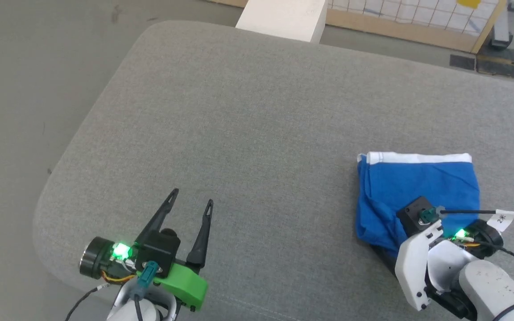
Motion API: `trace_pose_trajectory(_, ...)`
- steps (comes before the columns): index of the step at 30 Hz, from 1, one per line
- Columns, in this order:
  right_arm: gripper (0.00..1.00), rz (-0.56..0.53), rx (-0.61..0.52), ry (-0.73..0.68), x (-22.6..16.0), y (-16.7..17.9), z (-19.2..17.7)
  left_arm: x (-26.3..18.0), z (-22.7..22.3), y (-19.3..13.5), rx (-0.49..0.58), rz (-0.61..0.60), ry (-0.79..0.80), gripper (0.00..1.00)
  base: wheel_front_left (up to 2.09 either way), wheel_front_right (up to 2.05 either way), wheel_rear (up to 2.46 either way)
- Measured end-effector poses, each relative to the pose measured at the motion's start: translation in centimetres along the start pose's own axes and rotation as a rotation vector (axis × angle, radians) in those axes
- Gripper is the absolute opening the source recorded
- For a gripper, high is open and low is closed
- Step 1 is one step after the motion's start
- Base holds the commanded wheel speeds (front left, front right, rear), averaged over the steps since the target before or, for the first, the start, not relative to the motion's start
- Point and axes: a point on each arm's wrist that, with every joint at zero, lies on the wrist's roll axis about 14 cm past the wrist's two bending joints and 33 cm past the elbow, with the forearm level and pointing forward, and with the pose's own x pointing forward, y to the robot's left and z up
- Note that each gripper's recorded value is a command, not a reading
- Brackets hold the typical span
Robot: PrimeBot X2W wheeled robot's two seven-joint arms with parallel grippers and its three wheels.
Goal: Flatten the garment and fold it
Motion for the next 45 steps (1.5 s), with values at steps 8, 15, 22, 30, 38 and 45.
trace_pose_trajectory(8, 1.0, 0.001, 0.089, -0.084, -1.8, -0.2, 2.2, 0.2, 0.8, -0.7, -0.008, -0.027, -0.028, 1.0, 0.0, 0.0, 0.0)
trace_pose_trajectory(15, 1.0, -0.091, 0.173, -0.284, -6.6, -3.9, 6.6, 0.5, 1.7, -1.3, -0.006, -0.067, -0.057, 1.0, 0.0, 0.0, 0.0)
trace_pose_trajectory(22, 1.0, -0.326, 0.184, -0.535, -14.3, -10.5, 9.6, 1.7, 3.1, -1.9, -0.056, -0.078, -0.09, 1.0, 0.0, 0.0, 0.0)
trace_pose_trajectory(30, 1.0, -0.62, 0.214, -0.665, -20.6, -15.2, 5.8, 3.4, 3.9, -2.7, -0.087, -0.097, -0.108, 1.0, 0.0, 0.0, 0.0)
trace_pose_trajectory(38, 1.0, -0.754, 0.274, -0.696, -22.3, -14.0, 1.3, 4.3, 3.7, -3.3, -0.108, -0.111, -0.099, 1.0, 0.0, 0.0, 0.0)
trace_pose_trajectory(45, 1.0, -0.746, 0.317, -0.696, -21.6, -11.4, 0.2, 4.0, 3.4, -3.2, -0.113, -0.105, -0.09, 1.0, 0.0, 0.0, 0.0)
